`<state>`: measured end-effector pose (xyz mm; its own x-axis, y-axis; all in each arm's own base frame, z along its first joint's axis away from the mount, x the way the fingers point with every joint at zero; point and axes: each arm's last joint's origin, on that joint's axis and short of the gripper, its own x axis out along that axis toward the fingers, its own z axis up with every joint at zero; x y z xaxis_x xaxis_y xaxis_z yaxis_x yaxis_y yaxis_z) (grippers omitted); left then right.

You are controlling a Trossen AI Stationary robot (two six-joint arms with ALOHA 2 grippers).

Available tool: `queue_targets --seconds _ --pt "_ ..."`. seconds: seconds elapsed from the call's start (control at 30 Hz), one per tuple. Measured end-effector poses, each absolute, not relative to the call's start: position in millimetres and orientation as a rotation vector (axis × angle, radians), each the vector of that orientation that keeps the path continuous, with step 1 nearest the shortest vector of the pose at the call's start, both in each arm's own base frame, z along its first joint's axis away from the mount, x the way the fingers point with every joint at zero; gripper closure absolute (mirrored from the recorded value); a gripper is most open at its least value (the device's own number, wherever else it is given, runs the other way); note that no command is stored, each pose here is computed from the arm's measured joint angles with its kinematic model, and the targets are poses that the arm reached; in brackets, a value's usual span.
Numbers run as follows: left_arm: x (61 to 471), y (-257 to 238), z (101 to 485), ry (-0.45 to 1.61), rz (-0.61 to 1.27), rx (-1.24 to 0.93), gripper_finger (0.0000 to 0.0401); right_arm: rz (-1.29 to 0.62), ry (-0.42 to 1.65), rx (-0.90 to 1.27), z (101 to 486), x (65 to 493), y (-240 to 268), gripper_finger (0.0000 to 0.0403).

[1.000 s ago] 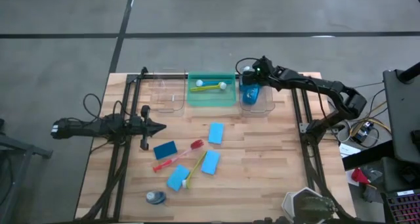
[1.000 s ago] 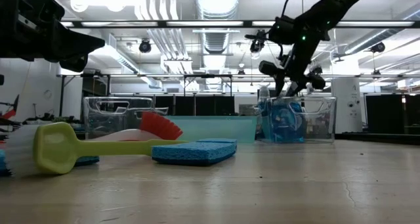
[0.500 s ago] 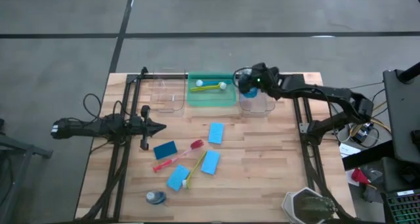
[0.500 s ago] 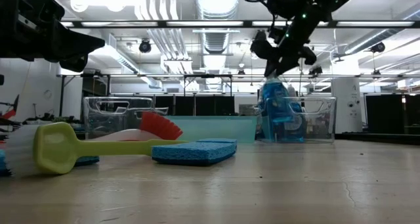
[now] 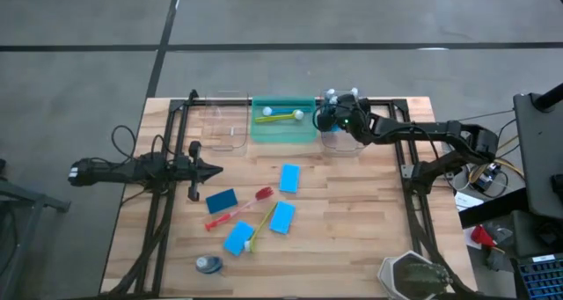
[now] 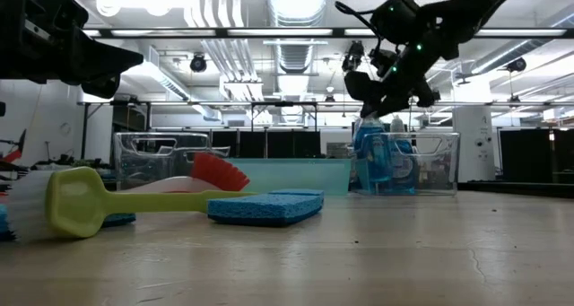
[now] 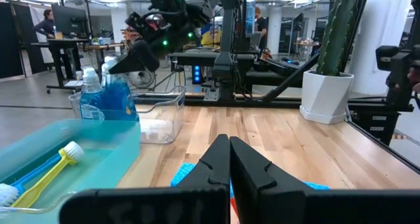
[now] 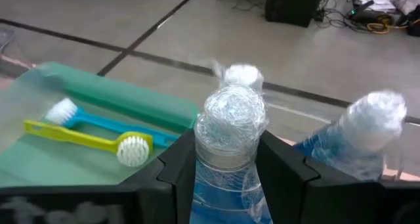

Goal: Pick & Place Kitchen Sink Supplies
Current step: Put the blue dishwashing liquid bottle into the right transparent bin

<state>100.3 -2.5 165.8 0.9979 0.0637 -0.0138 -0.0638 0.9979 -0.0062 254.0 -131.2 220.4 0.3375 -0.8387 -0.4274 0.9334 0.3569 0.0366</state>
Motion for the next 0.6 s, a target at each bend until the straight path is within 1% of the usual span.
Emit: queue_targets --seconds 0.3,0.6 --pt "100.3 -2.5 165.8 0.014 0.064 -0.007 0.0398 -1.185 0.406 0.289 205.4 247.2 -128.3 0.0267" --pt "100.3 -2.4 165.8 0.014 0.064 -0.007 0.0398 -1.187 0.398 0.308 201.8 245.2 -127.4 0.0262"
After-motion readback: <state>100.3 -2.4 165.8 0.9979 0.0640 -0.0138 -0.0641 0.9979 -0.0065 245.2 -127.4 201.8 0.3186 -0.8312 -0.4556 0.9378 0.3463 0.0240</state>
